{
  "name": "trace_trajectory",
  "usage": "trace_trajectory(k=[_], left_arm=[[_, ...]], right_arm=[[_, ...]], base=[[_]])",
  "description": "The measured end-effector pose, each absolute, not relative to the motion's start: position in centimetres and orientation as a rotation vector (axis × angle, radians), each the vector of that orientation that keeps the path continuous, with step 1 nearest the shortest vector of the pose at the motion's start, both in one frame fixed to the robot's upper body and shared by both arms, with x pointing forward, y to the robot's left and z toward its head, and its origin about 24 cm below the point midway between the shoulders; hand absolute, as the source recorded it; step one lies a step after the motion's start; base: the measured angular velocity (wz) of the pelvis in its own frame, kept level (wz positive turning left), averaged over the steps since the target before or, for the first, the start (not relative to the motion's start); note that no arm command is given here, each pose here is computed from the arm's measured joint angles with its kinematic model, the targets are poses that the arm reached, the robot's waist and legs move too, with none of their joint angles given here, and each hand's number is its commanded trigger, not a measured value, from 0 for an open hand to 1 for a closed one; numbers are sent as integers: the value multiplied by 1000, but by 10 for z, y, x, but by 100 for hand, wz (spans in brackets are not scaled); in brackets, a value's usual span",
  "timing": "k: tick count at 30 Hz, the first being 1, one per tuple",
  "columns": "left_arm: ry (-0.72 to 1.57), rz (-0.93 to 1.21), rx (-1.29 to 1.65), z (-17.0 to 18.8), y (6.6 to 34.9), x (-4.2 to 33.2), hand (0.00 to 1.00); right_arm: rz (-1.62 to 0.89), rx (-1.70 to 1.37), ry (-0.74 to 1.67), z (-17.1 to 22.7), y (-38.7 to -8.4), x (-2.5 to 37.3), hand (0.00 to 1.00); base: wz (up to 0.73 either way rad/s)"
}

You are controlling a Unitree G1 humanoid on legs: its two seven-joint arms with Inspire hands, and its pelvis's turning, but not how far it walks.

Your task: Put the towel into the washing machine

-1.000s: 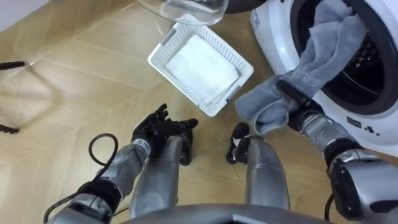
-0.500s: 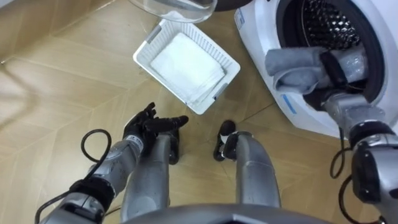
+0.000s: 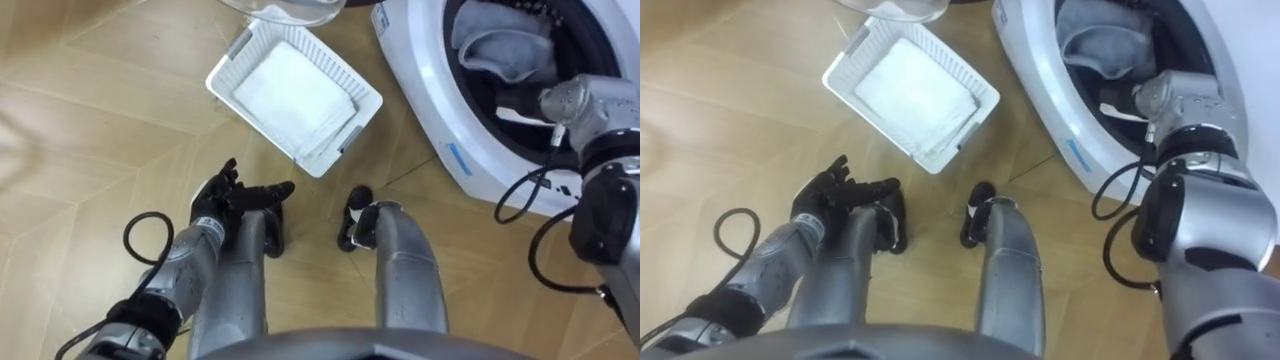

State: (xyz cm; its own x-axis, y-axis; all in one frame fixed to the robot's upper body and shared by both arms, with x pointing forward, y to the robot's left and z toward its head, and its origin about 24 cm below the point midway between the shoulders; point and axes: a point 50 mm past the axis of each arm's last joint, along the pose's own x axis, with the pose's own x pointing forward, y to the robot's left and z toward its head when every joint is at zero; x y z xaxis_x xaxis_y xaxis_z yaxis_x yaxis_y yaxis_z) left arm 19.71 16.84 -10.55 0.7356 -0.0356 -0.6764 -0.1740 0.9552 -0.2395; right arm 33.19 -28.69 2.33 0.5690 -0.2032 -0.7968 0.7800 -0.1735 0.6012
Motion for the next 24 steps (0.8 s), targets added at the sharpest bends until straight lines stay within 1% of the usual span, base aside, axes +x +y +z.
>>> trace_trajectory(k=[6,12,18,24], left_arm=[[724,73,-302,-104,167,196,0],[718,74,-302,-105,167,195,0],[756,56,-281,-111,163,188,0],[799,69,-282,-118,161,187,0]], right_arm=[[-1028,1509,480,23,-293,329,0],[-1122,1531,433,13,-302,317,0],[-1224,1509,421,1,-309,303,0],[-1352,1475,421,-20,-317,278,0]], base=[[0],[0],[-6],[-2]])
